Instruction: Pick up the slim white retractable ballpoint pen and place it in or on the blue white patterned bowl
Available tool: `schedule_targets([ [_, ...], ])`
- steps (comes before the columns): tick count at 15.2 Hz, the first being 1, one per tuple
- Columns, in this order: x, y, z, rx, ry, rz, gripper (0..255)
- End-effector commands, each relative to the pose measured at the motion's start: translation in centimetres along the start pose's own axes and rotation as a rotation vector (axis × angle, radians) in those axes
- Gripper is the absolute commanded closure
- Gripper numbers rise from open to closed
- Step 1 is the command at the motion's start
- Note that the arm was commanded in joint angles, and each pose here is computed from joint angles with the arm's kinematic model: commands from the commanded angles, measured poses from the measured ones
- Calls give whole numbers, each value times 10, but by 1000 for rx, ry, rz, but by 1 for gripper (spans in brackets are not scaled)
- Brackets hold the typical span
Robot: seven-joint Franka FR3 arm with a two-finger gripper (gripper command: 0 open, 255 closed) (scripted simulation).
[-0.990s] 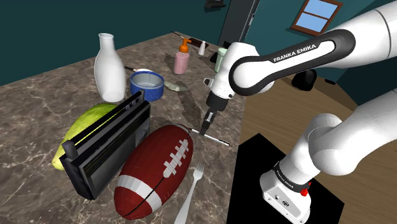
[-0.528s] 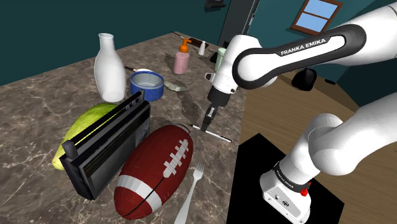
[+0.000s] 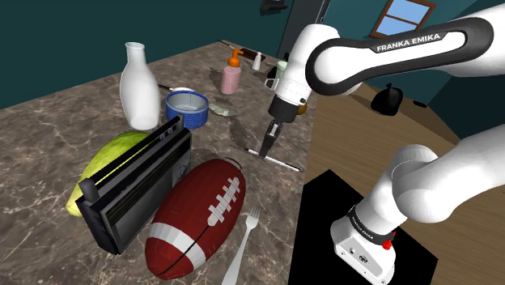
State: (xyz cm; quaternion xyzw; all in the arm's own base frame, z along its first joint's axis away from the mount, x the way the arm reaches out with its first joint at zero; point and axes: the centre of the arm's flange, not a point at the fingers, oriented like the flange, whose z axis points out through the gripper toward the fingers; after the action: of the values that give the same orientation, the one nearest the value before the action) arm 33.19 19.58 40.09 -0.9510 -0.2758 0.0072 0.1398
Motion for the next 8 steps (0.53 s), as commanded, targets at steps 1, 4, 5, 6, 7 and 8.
schedule_targets([
  [1, 1, -4, -9, 0, -1, 0, 255],
  [4, 2, -8, -25, 0, -1, 0, 255],
  [5, 2, -9, -30, 0, -1, 0, 255],
  [6, 2, -11, -35, 0, -1, 0, 255],
  [7, 3, -12, -40, 0, -1, 0, 255],
  [8, 3, -14, -45, 0, -1, 0, 255],
])
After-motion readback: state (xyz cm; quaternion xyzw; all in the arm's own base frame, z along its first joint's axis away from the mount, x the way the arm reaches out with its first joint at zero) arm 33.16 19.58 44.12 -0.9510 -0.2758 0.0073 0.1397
